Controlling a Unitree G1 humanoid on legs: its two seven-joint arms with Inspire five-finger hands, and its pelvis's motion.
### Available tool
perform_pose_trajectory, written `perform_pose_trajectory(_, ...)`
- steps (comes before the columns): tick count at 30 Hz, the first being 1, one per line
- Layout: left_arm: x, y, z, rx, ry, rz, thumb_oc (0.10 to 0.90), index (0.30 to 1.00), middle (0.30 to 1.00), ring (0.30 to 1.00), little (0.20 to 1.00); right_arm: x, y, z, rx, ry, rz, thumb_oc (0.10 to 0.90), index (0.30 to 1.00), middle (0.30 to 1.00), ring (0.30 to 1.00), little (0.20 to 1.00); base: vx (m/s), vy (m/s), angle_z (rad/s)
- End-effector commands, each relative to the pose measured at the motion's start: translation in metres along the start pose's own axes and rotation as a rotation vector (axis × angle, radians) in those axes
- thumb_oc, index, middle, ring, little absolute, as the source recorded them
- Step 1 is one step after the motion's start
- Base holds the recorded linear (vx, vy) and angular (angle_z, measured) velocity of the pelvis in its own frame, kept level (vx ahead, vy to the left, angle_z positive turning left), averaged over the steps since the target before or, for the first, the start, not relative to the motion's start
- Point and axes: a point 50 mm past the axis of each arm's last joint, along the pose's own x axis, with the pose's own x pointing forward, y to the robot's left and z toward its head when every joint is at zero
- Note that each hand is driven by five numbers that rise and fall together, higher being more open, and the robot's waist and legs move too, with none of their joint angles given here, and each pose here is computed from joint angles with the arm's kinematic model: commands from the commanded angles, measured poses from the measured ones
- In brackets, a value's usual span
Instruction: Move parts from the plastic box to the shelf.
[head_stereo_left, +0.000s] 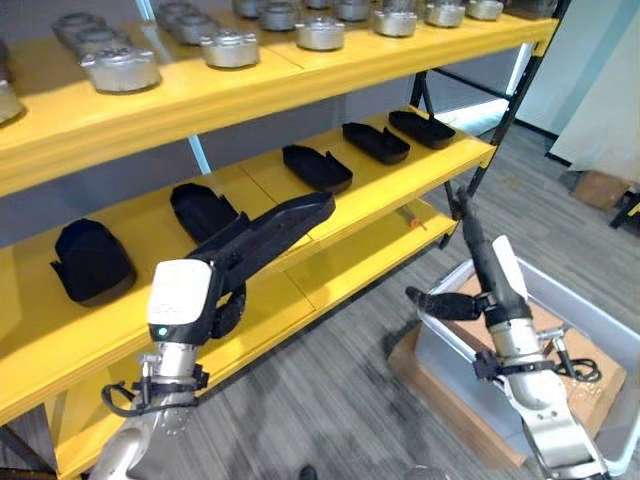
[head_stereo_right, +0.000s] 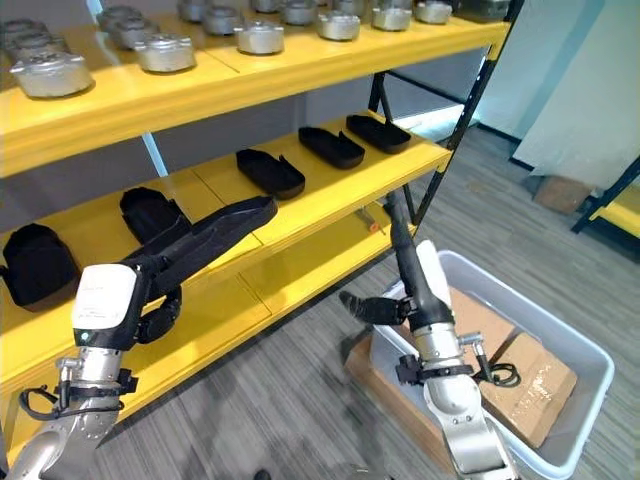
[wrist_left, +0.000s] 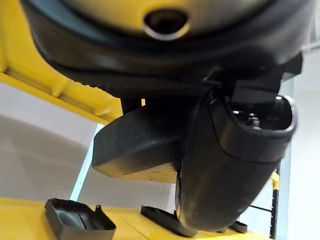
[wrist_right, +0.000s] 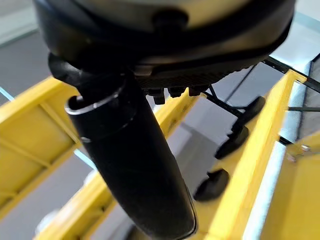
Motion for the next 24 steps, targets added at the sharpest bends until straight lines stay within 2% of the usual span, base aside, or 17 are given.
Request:
perform_pose_trajectory(1, 0.032, 0.043, 0.021, -0.040, -0.129, 0.296, 0.400, 0.300, 0.300, 0.300, 0.300, 0.023, -0.021, 0.035, -0.004, -0.238, -0.085, 0.900, 1.000, 1.000, 1.000, 1.000, 0.03, -0.004, 0.13)
perform_pose_trajectory(6, 0.035, 0.043, 0.025, -0.028, -0.143, 0.312, 0.400, 0.300, 0.300, 0.300, 0.300, 0.026, -0.020, 0.040, 0.025, -0.274, -0.043, 0.900, 1.000, 1.000, 1.000, 1.000, 0.03, -0.073, 0.36)
perform_pose_trajectory(14, 0.033, 0.052, 0.026, -0.079, -0.136, 0.364, 0.400, 0.300, 0.300, 0.300, 0.300, 0.021, -0.032, 0.038, 0.011, -0.266, -0.093, 0.900, 1.000, 1.000, 1.000, 1.000, 0.02, -0.029, 0.25)
perform_pose_trajectory(19, 0.043, 0.062, 0.031, -0.118, -0.160, 0.445, 0.400, 0.300, 0.300, 0.300, 0.300, 0.017, -0.038, 0.035, -0.018, -0.245, -0.139, 0.900, 1.000, 1.000, 1.000, 1.000, -0.05, 0.110, 1.15)
perform_pose_trajectory(24, 0.043, 0.065, 0.021, -0.102, -0.113, 0.477, 0.400, 0.300, 0.300, 0.300, 0.300, 0.014, -0.044, 0.031, 0.004, -0.223, -0.142, 0.900, 1.000, 1.000, 1.000, 1.000, 0.09, 0.263, 0.17)
